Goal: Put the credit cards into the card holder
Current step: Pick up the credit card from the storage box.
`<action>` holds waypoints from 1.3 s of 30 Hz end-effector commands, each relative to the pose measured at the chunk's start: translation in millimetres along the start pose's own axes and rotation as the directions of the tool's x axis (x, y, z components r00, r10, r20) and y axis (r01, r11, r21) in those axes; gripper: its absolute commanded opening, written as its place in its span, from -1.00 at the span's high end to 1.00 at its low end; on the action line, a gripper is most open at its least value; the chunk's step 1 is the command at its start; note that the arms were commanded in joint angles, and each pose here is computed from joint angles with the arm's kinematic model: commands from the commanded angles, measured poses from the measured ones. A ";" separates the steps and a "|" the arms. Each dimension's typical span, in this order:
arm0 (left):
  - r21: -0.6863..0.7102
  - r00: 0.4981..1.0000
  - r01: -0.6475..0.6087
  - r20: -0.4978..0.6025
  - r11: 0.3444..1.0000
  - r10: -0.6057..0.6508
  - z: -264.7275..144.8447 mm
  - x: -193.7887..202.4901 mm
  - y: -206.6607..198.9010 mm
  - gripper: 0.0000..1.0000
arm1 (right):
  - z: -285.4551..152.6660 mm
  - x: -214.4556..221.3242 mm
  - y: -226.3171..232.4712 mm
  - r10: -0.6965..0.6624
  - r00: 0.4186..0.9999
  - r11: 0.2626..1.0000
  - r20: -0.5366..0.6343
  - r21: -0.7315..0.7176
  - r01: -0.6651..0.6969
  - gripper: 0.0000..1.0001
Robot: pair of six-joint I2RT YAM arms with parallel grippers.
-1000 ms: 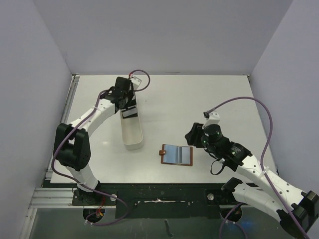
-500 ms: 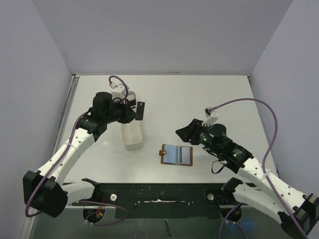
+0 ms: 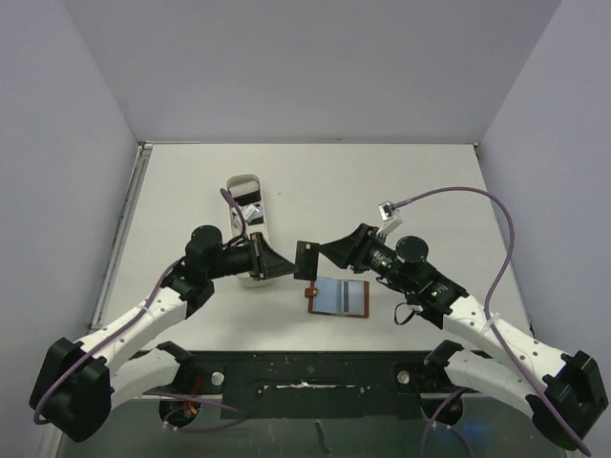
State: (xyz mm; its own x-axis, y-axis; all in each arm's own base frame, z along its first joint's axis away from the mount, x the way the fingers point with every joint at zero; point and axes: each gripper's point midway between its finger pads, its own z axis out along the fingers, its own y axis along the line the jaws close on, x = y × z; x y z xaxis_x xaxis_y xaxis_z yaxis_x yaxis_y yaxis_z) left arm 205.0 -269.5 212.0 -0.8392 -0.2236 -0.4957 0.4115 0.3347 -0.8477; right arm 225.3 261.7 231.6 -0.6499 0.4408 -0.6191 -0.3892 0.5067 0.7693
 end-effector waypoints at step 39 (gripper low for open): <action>-0.081 0.998 -0.024 -0.066 0.996 0.019 19.9 62.2 34.2 0.28 | -29.1 25.7 -56.8 -0.114 0.991 0.968 -0.076 0.217 0.128 1.00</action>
State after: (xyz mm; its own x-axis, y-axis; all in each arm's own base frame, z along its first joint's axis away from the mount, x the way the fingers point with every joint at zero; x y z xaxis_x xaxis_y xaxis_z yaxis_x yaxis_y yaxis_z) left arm 162.3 -287.6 154.0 -0.9034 -0.1789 -0.3896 0.3221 0.3166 -0.8922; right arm 200.3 242.9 173.4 -0.7038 0.3506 -0.6179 -0.3461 0.5904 0.7292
